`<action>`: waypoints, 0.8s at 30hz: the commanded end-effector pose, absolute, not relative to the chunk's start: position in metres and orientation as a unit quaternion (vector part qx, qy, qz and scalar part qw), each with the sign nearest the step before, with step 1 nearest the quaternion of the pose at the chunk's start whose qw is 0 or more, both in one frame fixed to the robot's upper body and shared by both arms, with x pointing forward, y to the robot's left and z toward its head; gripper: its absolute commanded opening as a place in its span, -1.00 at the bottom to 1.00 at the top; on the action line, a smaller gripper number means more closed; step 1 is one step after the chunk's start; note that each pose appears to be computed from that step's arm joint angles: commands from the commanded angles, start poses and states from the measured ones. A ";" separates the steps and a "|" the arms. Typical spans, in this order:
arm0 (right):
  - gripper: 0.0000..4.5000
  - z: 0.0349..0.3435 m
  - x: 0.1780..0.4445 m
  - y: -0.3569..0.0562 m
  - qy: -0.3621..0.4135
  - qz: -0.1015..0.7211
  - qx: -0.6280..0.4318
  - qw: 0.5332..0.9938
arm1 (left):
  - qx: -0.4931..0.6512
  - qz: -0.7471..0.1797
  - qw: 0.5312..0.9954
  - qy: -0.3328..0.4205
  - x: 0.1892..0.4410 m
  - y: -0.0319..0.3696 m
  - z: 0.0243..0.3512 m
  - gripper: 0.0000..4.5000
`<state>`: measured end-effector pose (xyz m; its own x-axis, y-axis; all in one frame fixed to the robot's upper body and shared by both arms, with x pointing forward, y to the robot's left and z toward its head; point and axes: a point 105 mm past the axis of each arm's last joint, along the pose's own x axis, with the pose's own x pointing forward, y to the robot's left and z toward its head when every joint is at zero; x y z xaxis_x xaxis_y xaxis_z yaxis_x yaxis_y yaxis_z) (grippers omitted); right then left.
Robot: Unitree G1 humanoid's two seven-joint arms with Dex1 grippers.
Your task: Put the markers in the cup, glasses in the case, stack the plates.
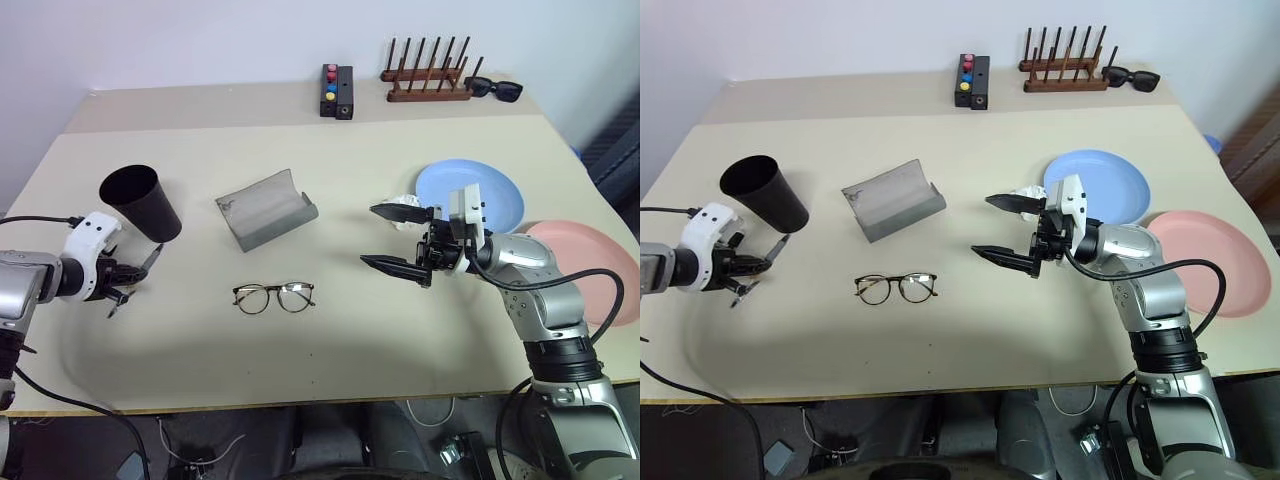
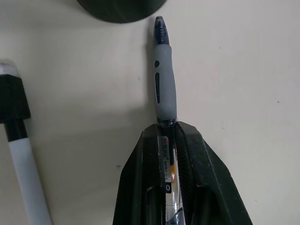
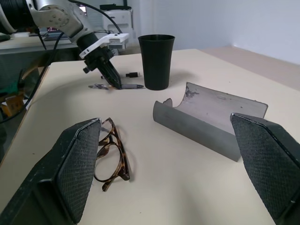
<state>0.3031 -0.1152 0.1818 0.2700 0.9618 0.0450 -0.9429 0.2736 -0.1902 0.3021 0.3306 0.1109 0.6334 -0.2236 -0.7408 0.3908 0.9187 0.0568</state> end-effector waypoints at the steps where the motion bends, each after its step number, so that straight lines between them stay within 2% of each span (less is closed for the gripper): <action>1: 1.00 0.194 0.302 -0.111 -0.102 0.602 -0.070 0.789 | 0.091 -0.174 0.904 0.380 0.298 0.328 0.117 -0.96; 7: 1.00 0.194 0.305 -0.110 -0.104 0.601 -0.068 0.789 | 0.098 -0.183 0.922 0.327 0.292 0.318 0.136 -0.96; 13: 1.00 0.198 0.312 -0.108 -0.109 0.595 -0.066 0.794 | 0.098 -0.198 0.955 0.199 0.284 0.296 0.166 -0.96; 16: 1.00 0.200 0.314 -0.105 -0.101 0.595 -0.054 0.796 | 0.106 -0.183 0.972 0.100 0.281 0.286 0.190 -0.96; 19: 1.00 0.202 0.314 -0.099 -0.101 0.600 -0.048 0.792 | 0.085 -0.188 0.976 0.066 0.274 0.277 0.202 -0.96; 24: 1.00 0.206 0.315 -0.087 -0.117 0.611 -0.043 0.782 | 0.030 -0.156 0.987 -0.008 0.279 0.282 0.227 -0.96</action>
